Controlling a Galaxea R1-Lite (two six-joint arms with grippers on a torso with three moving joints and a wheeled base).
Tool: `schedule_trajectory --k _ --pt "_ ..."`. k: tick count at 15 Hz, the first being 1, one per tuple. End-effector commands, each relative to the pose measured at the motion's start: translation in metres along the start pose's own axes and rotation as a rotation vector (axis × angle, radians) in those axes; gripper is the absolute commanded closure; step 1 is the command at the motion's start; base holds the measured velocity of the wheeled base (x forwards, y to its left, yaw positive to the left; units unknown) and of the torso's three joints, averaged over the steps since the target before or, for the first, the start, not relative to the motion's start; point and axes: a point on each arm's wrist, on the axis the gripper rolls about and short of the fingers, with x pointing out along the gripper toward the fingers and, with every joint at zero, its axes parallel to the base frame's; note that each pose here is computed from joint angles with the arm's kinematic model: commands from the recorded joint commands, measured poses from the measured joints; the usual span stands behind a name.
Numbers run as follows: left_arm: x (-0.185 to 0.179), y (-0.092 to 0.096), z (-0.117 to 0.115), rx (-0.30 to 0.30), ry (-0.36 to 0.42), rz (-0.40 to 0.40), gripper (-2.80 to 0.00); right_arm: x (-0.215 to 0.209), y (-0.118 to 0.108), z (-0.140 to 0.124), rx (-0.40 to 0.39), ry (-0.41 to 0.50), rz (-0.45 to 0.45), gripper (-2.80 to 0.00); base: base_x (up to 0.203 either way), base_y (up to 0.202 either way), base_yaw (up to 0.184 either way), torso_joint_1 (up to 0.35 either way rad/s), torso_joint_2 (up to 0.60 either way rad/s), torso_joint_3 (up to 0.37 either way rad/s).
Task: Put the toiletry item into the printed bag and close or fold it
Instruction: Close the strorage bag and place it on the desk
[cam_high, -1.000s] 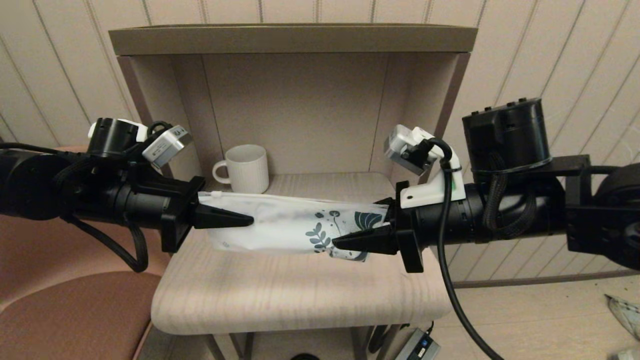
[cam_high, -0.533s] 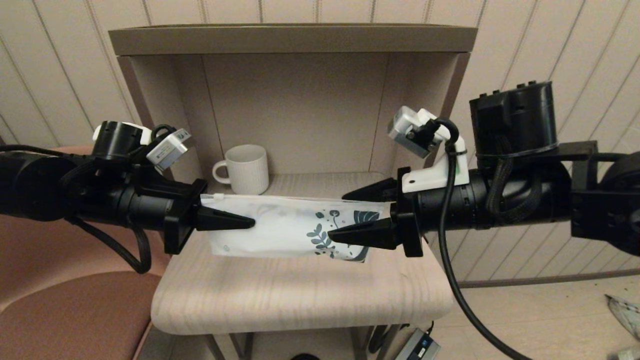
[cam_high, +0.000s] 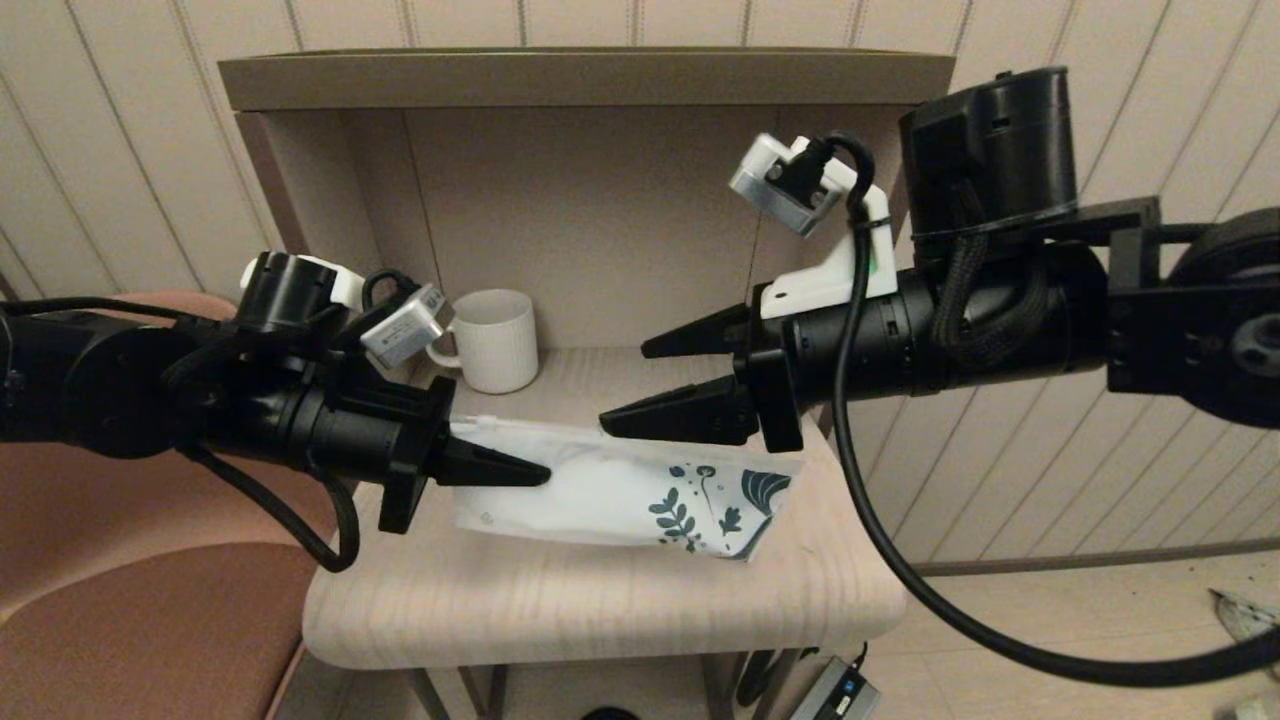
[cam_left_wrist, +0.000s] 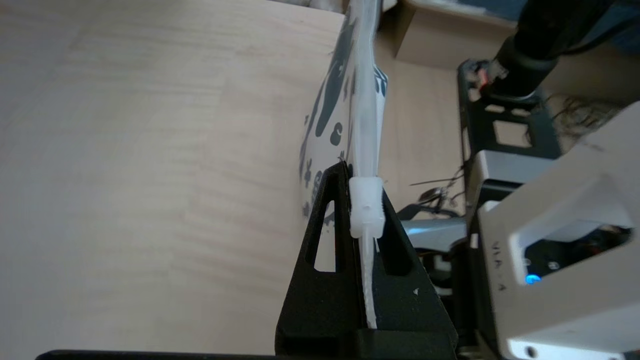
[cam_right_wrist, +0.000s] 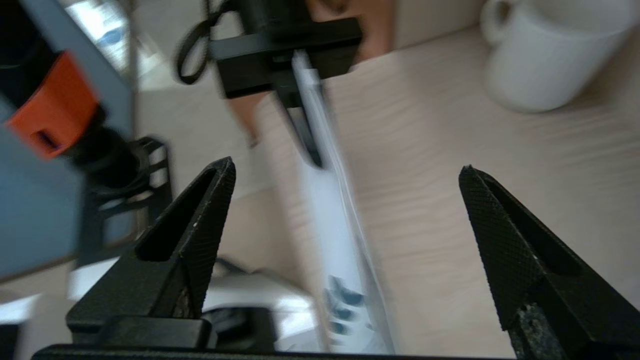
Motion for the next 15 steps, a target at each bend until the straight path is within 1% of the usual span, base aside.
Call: schedule_trajectory --k 1,2,3,5,6,7,9,11,13,15 --pt "0.006 -0.001 0.004 0.019 0.003 -0.009 0.0 0.007 0.001 0.001 0.015 0.018 0.064 -2.8 0.0 0.0 0.0 0.0 0.0 0.0" --pt "0.008 0.0 0.006 0.028 0.005 -0.006 0.0 0.008 0.002 0.001 0.022 0.019 0.097 -2.8 0.0 0.0 0.0 0.0 0.0 0.0" --pt "0.009 0.001 0.01 0.039 0.002 -0.007 0.0 0.007 0.003 -0.001 0.031 0.029 0.106 -2.8 0.0 0.0 0.0 0.0 0.0 0.0" --pt "0.016 0.004 0.018 0.052 0.001 -0.019 0.0 0.006 0.004 -0.002 0.038 0.041 0.109 -2.8 0.0 0.0 0.0 0.0 0.0 0.0" --pt "0.016 0.005 0.024 0.058 0.008 -0.007 0.0 0.006 0.003 -0.002 0.034 0.039 0.108 -2.8 0.0 0.0 0.0 0.0 0.0 0.0" --pt "0.016 0.005 0.031 0.053 0.02 -0.001 0.0 0.006 0.003 -0.002 0.032 0.038 0.108 -2.8 0.0 0.0 0.0 0.0 0.0 0.0" --pt "0.019 0.002 0.04 0.015 0.051 -0.022 0.0 0.006 0.003 0.001 0.016 0.029 0.108 -2.8 0.0 0.0 0.0 0.0 0.0 0.0" --pt "0.029 0.006 0.038 0.006 0.078 -0.022 0.0 0.004 0.004 0.003 0.0 0.02 0.116 -2.8 0.0 0.0 0.0 0.0 0.0 0.0" --pt "0.04 0.008 0.04 0.009 0.085 -0.042 0.0 0.006 0.004 -0.001 -0.025 0.027 0.12 -2.8 0.0 0.0 0.0 0.0 0.0 0.0" --pt "0.045 0.007 0.043 -0.002 0.105 -0.049 0.0 0.009 0.0 -0.007 -0.034 0.044 0.118 -2.8 0.0 0.0 0.0 0.0 0.0 0.0"
